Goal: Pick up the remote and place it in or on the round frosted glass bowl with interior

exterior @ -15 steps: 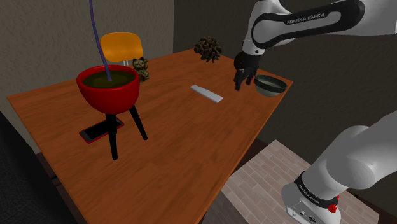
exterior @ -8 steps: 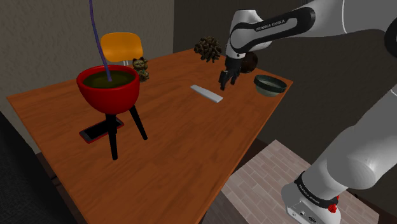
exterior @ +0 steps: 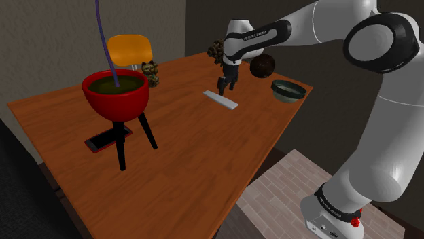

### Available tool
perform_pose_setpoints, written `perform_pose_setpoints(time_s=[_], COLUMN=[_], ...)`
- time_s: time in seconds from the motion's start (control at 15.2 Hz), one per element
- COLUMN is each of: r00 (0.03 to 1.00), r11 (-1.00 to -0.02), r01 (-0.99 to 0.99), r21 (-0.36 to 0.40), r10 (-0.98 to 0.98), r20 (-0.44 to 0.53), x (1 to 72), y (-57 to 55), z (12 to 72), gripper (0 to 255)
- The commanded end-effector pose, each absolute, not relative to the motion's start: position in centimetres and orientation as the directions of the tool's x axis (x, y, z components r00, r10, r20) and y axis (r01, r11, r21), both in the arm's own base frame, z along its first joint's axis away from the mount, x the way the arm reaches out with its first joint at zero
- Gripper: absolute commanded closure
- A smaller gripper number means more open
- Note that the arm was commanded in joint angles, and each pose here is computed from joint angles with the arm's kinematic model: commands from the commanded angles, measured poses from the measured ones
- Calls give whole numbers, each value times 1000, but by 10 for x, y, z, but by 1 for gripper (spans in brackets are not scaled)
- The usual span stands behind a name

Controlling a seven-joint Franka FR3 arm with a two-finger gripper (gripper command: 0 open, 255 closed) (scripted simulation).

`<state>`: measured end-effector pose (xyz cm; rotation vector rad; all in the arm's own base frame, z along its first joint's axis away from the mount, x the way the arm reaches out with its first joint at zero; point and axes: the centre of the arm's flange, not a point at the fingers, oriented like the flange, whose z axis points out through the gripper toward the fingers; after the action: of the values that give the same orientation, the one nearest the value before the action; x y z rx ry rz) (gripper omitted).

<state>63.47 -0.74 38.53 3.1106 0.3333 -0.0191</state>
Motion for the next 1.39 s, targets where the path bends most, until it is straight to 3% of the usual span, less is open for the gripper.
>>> perform_pose_setpoints(time_s=[0.0, 0.59, 1.12, 1.19, 1.32], r00=[974, 972, 972, 972, 972], r11=[-974, -972, -972, -972, -972], r01=[227, 236, 236, 236, 236], r21=[9, 8, 8, 8, 8], r10=[227, 236, 236, 236, 236], r20=[-10, -8, -8, -8, -8], x=[656, 669, 669, 669, 669], y=[-2, 0, 0, 0, 0], z=[374, 327, 327, 327, 327], gripper=[0, 0, 0, 255, 255])
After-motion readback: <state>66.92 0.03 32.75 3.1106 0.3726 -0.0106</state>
